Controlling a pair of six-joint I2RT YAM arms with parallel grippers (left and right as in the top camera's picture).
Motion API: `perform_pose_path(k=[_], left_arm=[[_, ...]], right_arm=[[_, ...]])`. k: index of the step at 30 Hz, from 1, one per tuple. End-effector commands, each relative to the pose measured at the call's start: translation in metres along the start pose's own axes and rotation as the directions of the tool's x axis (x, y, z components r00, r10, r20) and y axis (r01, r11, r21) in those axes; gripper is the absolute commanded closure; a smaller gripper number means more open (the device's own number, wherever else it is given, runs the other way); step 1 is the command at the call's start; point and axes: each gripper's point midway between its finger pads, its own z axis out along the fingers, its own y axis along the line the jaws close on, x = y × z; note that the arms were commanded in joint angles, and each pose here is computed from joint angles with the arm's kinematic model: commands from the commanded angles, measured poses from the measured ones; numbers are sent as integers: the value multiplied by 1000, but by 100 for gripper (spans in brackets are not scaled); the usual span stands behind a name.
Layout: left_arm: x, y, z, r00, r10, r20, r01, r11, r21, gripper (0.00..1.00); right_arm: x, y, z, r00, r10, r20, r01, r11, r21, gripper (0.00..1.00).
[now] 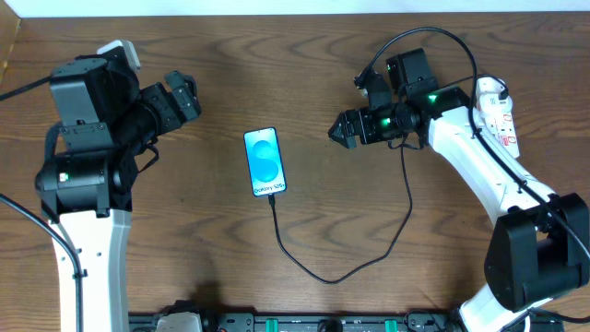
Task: Plug charger to phone and switch on socket
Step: 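Open the left gripper off the phone and lift it back left, then move the right gripper right to the white power strip's switch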
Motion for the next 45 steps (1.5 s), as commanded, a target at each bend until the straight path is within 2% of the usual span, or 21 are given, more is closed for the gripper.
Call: perform_pose_path(k=[1,4,12,16,20,22,23,24,25,31,35,40,45], left_arm=[[-4,1,-3,1000,-9,14,9,1000,-9,2],[-4,1,-3,1000,-9,14,9,1000,-9,2],[-4,1,-3,1000,-10,14,10,1000,-9,2],[-4,1,-3,1000,-9,14,9,1000,-9,2],[-4,1,-3,1000,-9,14,9,1000,-9,2],[-4,1,-3,1000,-10,14,10,1000,-9,1],[-4,1,-3,1000,-10,14,10,1000,-9,1],[-4,1,-3,1000,-10,14,10,1000,-9,2],[-4,1,-3,1000,-9,14,9,1000,-9,1],[-4,1,-3,1000,-10,14,10,1000,-9,1],[-4,1,-3,1000,-10,14,10,1000,-9,1],[-4,1,-3,1000,-9,14,9,1000,-9,1],[-4,1,-3,1000,-9,14,9,1000,-9,1]], right_arm=[[-4,9,0,1000,-3,2,3,1000,-30,7],[-4,9,0,1000,-4,4,4,1000,-29,7],[-7,1,-3,1000,12,13,-12,1000,-18,18],[-5,-5,-7,999,39,7,-39,999,-16,32],[-7,-11,-13,997,77,17,-77,997,-10,35],[-10,-16,-21,995,97,30,-97,995,-5,41],[-11,-19,-26,994,104,38,-104,995,-3,60],[-13,-21,-30,993,114,43,-114,993,0,89],[-15,-25,-36,991,127,48,-127,992,4,99],[-28,-55,-84,973,216,81,-221,974,58,99],[-37,-94,-120,940,298,164,-317,943,102,99],[-32,-157,-163,855,438,277,-484,867,121,99],[-18,-220,-208,749,519,412,-621,766,165,99]])
